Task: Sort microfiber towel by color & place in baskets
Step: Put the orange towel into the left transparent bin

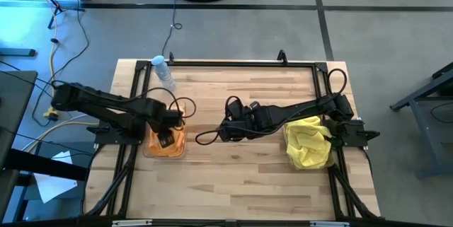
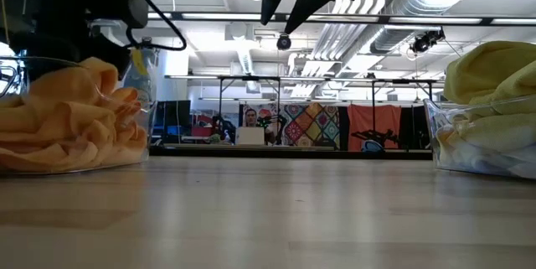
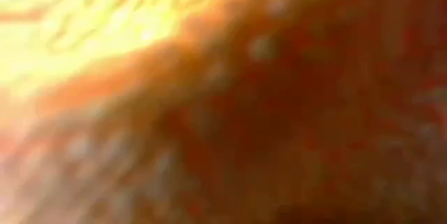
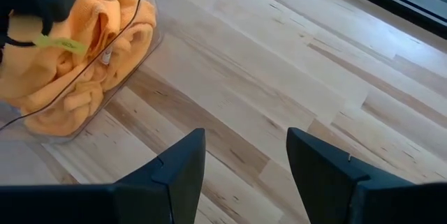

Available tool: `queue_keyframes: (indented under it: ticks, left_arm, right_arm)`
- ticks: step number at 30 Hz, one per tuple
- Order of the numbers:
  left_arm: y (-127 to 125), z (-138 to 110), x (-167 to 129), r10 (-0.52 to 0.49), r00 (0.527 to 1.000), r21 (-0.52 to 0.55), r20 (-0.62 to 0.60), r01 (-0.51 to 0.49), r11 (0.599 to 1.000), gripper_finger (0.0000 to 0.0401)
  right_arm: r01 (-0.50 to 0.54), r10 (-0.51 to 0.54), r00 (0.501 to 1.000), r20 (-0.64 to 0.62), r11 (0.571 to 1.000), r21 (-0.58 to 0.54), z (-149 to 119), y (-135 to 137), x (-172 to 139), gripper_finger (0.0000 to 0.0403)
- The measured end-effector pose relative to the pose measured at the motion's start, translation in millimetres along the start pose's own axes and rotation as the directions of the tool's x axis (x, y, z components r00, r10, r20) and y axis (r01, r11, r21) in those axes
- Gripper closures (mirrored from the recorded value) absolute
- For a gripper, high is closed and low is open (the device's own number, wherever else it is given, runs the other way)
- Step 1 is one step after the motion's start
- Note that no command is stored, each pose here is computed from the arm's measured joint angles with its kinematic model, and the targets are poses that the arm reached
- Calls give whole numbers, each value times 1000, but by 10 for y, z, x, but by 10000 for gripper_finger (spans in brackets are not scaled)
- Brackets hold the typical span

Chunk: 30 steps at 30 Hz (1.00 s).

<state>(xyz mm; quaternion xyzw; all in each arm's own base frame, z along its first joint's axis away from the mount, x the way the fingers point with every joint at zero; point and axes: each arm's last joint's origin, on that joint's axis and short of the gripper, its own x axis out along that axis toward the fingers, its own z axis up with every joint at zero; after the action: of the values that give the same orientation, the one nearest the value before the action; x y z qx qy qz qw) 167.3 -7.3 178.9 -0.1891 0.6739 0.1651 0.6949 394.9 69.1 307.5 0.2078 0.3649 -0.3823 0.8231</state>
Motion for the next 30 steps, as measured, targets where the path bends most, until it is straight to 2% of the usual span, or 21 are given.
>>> queue_keyframes:
  ticks: [5,18,22,27,30]
  left_arm:
    - [-6,-14,-183,-31,999,-74,7,32,997,277]
    - [69,-155,-941,-87,984,-125,158,108,986,277]
    - [109,-204,-1033,-82,971,-142,225,116,983,277]
    - [144,-212,-1052,-12,959,-135,282,51,990,277]
    - [145,-209,-1052,-6,959,-135,284,46,990,277]
  right_arm:
    - [2,-2,1000,-1,1000,-7,-1,-2,0,206]
    - [2,-2,1000,-1,1000,-9,-3,-1,-2,206]
    - [2,-2,1000,-1,1000,-9,-4,-1,-2,206]
    - [2,-2,1000,-1,1000,-9,-4,-1,-2,206]
    - [1,-1,1000,-2,1000,-23,-4,-1,-2,206]
